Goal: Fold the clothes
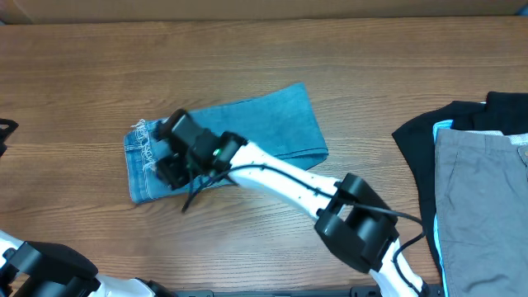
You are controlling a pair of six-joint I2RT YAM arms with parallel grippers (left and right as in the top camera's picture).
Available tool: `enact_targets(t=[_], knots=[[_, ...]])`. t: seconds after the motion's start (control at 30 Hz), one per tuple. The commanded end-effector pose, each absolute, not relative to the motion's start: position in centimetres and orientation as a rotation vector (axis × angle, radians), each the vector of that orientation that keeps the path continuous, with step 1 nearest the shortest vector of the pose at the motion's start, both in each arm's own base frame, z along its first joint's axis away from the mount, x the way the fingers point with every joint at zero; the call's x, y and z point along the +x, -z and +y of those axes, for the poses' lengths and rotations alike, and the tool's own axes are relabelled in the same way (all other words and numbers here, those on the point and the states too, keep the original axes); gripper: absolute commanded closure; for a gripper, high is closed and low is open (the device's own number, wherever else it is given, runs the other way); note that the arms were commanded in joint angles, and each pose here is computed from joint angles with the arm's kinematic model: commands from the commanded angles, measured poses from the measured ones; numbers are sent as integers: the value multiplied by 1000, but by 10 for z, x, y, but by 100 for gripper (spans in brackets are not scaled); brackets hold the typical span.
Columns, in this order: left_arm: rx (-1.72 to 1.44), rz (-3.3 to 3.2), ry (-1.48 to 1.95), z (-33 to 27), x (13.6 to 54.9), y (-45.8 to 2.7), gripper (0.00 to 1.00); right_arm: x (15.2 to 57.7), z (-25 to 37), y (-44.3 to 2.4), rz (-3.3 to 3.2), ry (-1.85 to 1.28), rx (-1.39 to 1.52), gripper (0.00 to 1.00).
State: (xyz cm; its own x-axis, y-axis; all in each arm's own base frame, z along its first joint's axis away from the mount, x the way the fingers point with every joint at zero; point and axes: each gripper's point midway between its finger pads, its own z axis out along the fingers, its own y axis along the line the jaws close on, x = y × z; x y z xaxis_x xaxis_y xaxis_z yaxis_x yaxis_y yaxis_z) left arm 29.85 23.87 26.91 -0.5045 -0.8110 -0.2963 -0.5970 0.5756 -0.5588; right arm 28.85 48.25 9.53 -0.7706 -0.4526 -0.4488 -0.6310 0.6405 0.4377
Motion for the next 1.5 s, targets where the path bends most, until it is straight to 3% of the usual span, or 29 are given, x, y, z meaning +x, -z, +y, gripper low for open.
enact_targets(t=[0.0, 0.27, 0.37, 0.53, 0.67, 0.8, 1.07, 1.27, 1.47], knots=[[-1001, 2285, 507, 227, 304, -285, 44, 320, 458, -110, 2575, -824, -766, 51], [-488, 2399, 623, 147, 346, -293, 56, 386, 359, -166, 2630, -797, -383, 60], [-247, 2457, 659, 99, 361, -289, 56, 405, 312, -189, 2642, -786, -190, 60], [53, 2599, 598, 31, 381, -255, 62, 415, 245, -193, 2726, -806, 21, 63], [101, 2743, 501, 1, 390, -210, 67, 408, 207, -167, 2846, -728, 41, 68], [-67, 2900, 343, -1, 392, -151, 74, 386, 194, -134, 2968, -664, -99, 72], [-297, 3063, 284, 10, 378, -57, 75, 355, 176, -43, 3161, -551, -89, 81], [-363, 3184, 13, 39, 358, -10, 74, 336, 159, 14, 3221, -536, 2, 84], [-367, 3173, -42, 48, 363, -7, 72, 323, 147, 27, 3257, -525, 100, 93]])
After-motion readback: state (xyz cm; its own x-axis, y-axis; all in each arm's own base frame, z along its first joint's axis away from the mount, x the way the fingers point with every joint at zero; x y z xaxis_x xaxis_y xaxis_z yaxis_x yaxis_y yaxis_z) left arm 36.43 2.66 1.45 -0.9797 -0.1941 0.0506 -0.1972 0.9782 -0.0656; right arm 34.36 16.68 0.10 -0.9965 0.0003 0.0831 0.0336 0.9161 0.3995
